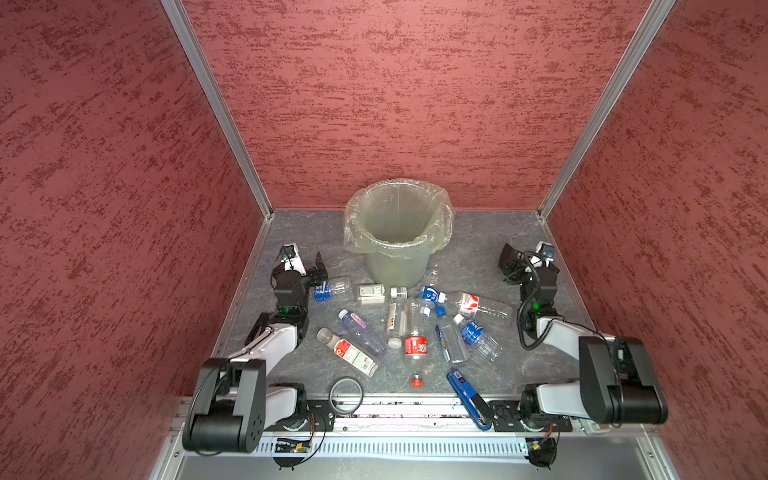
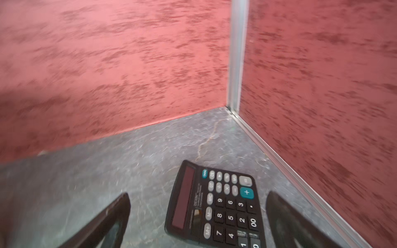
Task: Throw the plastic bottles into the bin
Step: 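Lower both grippers from the raised pose toward the bottle pile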
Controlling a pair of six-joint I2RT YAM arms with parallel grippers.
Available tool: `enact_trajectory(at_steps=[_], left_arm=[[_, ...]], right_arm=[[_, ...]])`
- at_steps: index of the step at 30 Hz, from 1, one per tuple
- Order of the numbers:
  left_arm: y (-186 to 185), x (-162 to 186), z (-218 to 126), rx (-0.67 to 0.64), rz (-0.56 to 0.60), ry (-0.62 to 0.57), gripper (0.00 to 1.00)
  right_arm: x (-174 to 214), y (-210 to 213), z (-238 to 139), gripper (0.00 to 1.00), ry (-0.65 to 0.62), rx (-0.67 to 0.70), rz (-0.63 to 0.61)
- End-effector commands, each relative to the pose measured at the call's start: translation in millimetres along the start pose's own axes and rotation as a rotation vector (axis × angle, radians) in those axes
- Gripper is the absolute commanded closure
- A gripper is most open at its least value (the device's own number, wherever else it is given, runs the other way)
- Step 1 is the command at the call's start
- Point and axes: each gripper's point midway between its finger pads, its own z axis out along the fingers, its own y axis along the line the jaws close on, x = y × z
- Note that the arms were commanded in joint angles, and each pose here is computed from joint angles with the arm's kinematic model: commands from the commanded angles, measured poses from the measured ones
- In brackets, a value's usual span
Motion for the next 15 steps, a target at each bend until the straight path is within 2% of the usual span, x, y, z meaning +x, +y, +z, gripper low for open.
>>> enact_trajectory(at_steps=[1,4,5,7,8,15], left_arm=[[9,2,-9,-0.096,-0.048,0.073,0.01],[-5,-4,-16,-0.067,-0.117,0.111,0.01],[-11,-4,-19,-0.052,-0.142,0.142,0.01],[-27,-4,-23,-0.009,-0.146,0.19,0.01],[-37,-5,-25,0.019,-0.134,0.202,0.01],[-89,5,-51,0.171,-0.065,0.333,0.01]], right_arm=[[8,-27,-4,0.01,0.122,0.202,0.108],[-10,-32,-14,0.01,0.168,0.268,0.173],[-14,-26,-17,0.01,0.177,0.226,0.176],[-22,2,-24,0.01,0.184,0.051,0.166],[-24,6,-27,0.01,0.201,0.042,0.177],[-25,38,-48,0.04,0.378,0.017,0.015]])
